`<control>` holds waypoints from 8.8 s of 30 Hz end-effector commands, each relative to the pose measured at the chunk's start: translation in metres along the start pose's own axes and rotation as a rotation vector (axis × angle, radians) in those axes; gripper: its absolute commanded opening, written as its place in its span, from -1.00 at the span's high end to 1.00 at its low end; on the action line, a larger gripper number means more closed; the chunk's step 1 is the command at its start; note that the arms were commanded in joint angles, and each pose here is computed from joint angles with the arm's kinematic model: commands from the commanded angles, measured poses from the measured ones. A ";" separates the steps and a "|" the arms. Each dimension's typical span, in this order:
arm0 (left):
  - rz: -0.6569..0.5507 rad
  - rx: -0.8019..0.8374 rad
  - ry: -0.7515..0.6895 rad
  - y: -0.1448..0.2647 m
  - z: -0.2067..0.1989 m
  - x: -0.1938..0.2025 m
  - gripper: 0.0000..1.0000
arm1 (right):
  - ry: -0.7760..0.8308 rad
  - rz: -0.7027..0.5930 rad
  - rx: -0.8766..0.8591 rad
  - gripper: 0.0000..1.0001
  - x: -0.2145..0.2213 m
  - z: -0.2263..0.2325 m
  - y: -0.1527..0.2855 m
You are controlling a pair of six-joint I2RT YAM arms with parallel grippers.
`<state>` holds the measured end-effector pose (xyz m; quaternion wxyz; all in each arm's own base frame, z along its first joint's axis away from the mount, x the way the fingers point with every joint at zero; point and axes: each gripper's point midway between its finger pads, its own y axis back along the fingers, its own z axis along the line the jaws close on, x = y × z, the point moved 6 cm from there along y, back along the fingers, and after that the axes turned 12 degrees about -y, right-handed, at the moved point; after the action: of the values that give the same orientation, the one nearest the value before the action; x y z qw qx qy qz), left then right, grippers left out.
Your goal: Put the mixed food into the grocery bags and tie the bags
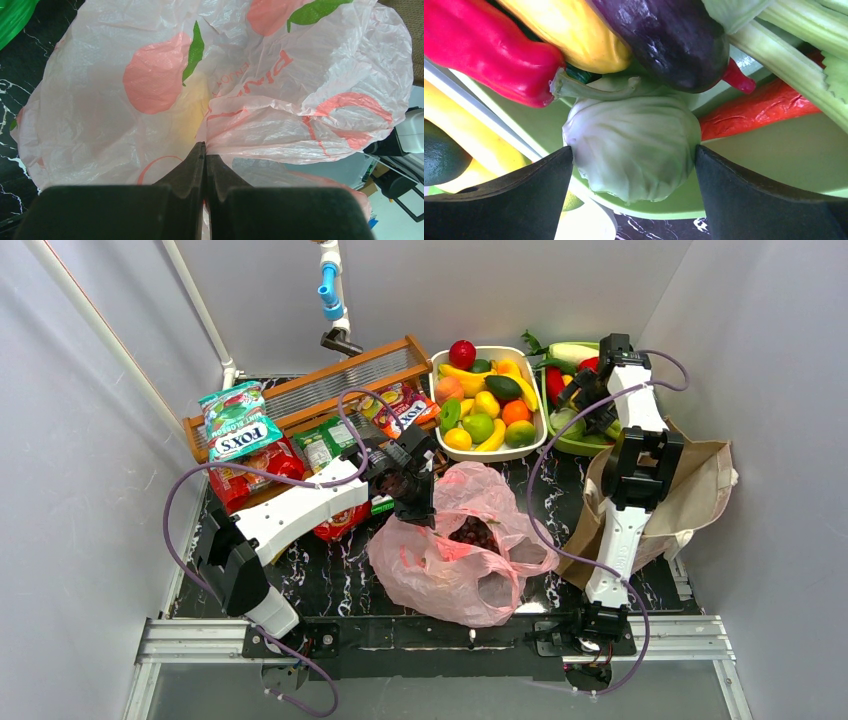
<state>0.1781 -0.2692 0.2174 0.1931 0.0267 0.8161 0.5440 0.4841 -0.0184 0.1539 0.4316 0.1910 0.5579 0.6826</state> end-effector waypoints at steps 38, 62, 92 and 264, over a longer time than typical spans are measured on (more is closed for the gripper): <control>-0.011 -0.044 -0.015 0.017 0.001 -0.014 1.00 | 0.058 0.073 -0.304 0.62 0.033 0.009 0.126; -0.017 -0.013 -0.017 0.023 -0.002 -0.022 1.00 | 0.383 0.130 -0.876 0.58 0.188 -0.046 0.288; -0.050 0.045 -0.019 0.043 -0.014 -0.028 1.00 | 0.590 0.443 -0.914 0.56 0.307 -0.094 0.270; 0.045 0.014 -0.167 0.152 -0.011 0.090 -0.89 | 0.773 0.265 -0.773 0.97 0.350 -0.112 0.299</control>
<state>0.0951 -0.1976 0.3579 0.2813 0.0324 0.8149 0.5058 0.0915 0.1987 0.3278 0.1206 -0.1899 0.3323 0.9160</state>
